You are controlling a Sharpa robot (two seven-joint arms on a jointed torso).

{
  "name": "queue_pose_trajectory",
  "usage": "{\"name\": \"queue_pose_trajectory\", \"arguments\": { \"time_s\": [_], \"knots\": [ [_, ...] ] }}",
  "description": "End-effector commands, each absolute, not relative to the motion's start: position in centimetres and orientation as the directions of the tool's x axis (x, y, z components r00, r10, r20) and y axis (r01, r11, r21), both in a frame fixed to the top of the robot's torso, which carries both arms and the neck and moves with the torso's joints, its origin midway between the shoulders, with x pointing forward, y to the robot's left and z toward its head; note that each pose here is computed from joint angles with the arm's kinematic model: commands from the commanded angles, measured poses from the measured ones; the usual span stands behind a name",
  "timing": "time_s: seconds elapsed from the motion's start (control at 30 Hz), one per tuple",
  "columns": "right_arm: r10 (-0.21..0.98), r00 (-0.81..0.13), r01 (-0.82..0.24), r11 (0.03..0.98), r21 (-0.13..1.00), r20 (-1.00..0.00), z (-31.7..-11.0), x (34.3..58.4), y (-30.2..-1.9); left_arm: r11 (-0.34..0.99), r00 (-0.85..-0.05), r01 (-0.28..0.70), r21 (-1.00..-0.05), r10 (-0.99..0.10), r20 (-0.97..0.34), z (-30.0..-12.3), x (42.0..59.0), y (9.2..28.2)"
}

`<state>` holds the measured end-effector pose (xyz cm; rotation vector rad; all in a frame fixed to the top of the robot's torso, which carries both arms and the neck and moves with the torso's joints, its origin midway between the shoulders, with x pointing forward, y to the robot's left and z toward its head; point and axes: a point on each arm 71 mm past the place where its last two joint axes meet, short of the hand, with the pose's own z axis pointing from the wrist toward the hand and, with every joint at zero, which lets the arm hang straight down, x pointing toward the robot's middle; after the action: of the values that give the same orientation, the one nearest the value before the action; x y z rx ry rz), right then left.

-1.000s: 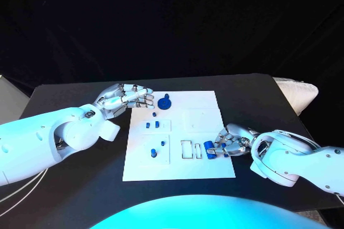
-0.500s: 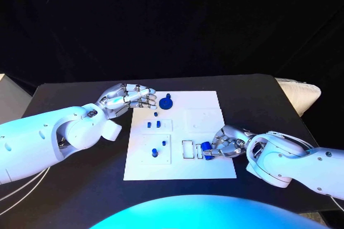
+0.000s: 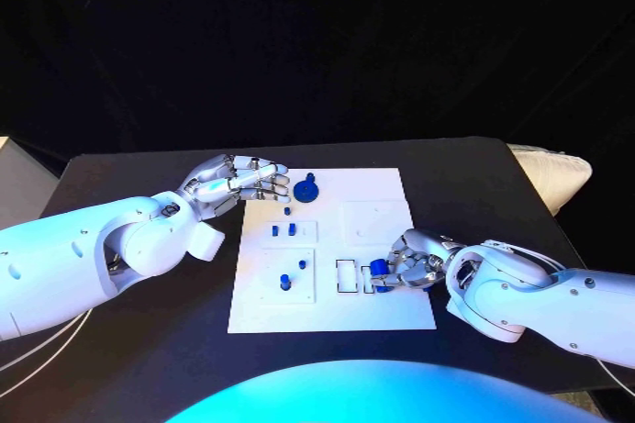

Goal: Assemble the parts on the task board

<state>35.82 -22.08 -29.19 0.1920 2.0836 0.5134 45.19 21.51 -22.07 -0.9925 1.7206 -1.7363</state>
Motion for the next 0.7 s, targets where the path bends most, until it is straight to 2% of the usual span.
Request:
{"name": "queue_pose_trajectory", "arguments": {
  "time_s": [0.03, 0.37, 0.7],
  "knots": [
    [0.298, -0.585, -0.037, 0.919, 0.391, -0.754, -30.5, 35.1, -22.2, -0.094, -0.631, -0.148, -0.985, -0.758, 0.167, -22.0, 45.0, 21.2],
    [0.382, -0.565, 0.051, 0.901, 0.431, -0.731, -30.5, 35.0, -23.1, -0.096, -0.638, -0.151, -0.984, -0.751, 0.171, -22.0, 45.0, 21.1],
    [0.562, -0.552, 0.175, 0.8, 0.574, -0.615, -28.9, 35.0, -23.2, -0.095, -0.64, -0.153, -0.984, -0.749, 0.172, -22.1, 45.0, 21.0]
  ]
}}
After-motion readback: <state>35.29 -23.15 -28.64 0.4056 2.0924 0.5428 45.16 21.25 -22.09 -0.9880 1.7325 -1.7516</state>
